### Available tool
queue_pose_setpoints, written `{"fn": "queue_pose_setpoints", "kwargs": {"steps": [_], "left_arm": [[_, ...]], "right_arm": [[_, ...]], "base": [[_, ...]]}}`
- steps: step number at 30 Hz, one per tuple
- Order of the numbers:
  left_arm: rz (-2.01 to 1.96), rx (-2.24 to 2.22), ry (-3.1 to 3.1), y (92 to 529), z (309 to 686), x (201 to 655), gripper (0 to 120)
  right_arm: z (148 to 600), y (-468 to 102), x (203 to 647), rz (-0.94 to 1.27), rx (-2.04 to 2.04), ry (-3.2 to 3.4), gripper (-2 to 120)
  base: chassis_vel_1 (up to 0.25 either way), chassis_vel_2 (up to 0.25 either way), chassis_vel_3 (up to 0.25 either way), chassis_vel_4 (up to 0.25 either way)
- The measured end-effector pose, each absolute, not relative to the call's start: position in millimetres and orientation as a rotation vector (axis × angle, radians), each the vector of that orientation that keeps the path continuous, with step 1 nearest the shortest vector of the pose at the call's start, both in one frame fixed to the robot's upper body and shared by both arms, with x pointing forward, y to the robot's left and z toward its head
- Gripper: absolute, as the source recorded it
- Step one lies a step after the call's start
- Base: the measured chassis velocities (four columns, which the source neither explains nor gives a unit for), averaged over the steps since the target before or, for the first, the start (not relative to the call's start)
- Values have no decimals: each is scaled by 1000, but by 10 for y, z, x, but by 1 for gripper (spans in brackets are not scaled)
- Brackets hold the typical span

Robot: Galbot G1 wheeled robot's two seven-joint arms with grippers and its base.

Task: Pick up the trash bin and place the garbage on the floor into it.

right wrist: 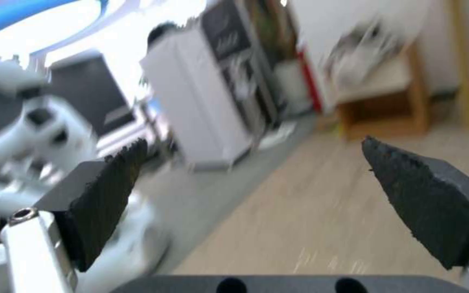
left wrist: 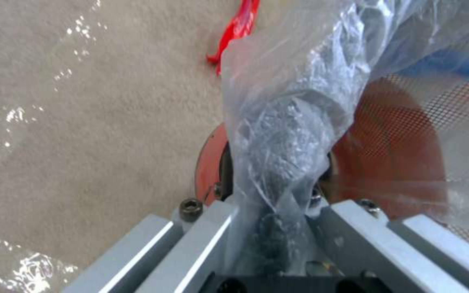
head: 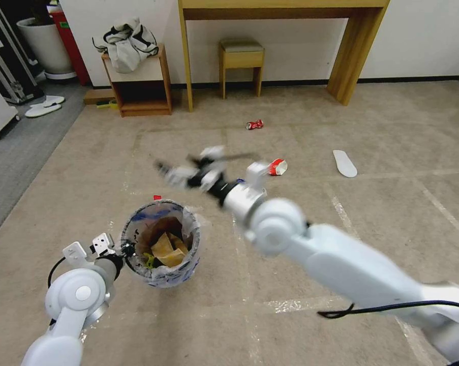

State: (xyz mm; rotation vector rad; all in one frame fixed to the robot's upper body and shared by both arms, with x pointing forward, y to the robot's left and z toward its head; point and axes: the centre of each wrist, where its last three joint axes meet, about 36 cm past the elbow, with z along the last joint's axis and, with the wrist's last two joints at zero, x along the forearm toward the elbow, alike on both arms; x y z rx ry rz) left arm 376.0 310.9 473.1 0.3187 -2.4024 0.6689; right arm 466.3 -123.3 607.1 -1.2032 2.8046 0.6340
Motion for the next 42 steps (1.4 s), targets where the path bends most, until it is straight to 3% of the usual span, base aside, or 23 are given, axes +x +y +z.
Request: {"fn": "queue_pose_setpoints", "kwargs": {"steps": [5,8,18,27,42], "left_arm": [[651,341,-2421,3158,4774,3719,0],[640,359,-2433,3209,4807,3626,0],[597,428,-2468,3262,4918,3239,0],[581,424,-2485,3230,4956,3169,0],[576,449,-2504,3254,4987,3113,0]], "right_arm": [[6292,-1931,4644,611,-961,2719,100],[6356,-2386,4538,491,-685,2657,98],[5990,-3169,3982,261,-217,2608,94],[5522,-3329,3417,62,-34,2601,89],[4848,-3131,3164,-135,-58,2693,90]], "base": [[0,0,0,0],[0,0,0,0],[0,0,0,0],[0,0,0,0],[0,0,0,0]]}}
